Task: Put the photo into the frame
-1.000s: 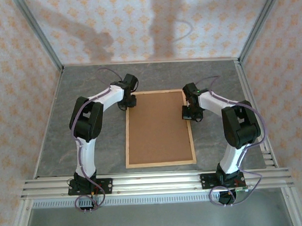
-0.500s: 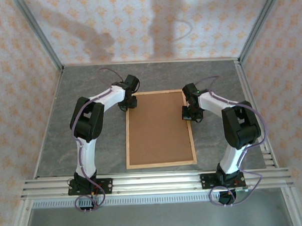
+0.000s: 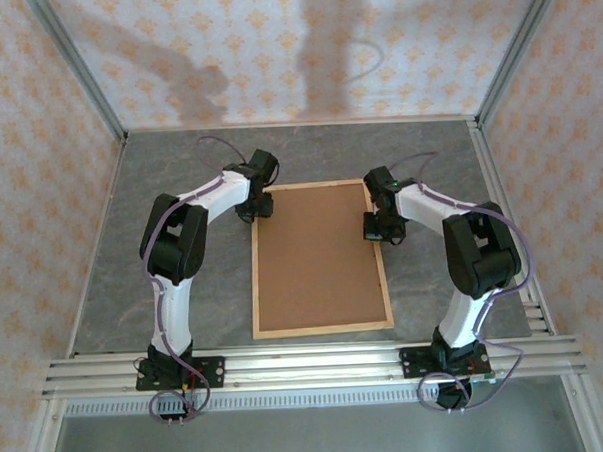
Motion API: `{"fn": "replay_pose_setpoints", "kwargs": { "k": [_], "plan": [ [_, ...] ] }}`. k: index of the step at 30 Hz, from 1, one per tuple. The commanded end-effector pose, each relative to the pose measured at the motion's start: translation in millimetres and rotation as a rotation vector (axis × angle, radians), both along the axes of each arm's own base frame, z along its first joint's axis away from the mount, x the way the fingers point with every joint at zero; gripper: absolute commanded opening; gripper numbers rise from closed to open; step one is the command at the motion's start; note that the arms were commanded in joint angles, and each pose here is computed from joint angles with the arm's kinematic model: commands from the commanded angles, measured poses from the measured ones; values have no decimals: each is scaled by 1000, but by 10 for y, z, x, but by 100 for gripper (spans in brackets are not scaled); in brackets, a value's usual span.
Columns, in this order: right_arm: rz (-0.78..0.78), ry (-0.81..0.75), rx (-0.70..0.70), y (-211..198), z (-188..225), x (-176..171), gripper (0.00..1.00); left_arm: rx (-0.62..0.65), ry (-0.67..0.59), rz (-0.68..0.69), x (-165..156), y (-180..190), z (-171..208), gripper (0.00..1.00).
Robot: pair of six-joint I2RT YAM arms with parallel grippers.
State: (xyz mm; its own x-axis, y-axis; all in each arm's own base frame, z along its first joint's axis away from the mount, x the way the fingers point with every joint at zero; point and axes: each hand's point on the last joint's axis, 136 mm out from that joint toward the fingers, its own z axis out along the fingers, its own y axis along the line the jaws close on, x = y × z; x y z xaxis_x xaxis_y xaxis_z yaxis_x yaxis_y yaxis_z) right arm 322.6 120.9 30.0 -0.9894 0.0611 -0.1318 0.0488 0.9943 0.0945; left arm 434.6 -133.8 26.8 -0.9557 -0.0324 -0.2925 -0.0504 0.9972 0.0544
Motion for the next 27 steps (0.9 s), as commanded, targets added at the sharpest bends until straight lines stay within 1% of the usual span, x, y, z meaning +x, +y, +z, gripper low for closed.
{"fn": "replay_pose_setpoints", "kwargs": {
  "k": [1,4,7,12,14,17,23,27],
  "plan": [
    [19,33,-6,74,-138,-113,4,-68,119,-60,-364,-282,-48,48],
    [20,30,-7,71,-139,-106,4,-91,54,-27,-245,-217,120,55],
    [21,34,-9,67,-147,-103,4,-112,6,11,-169,-110,243,58],
    [23,38,-9,68,-160,-101,4,-177,-48,106,-122,121,332,58],
    [23,41,-7,72,-163,-100,4,-222,-63,143,-88,193,341,57],
    [25,45,-9,71,-169,-98,4,-263,-72,167,-26,234,319,54],
    [24,52,-10,70,-187,-91,4,-266,-50,174,65,275,201,39],
    [22,56,-10,64,-198,-84,4,-286,-26,162,100,218,119,34]
  ]
}}
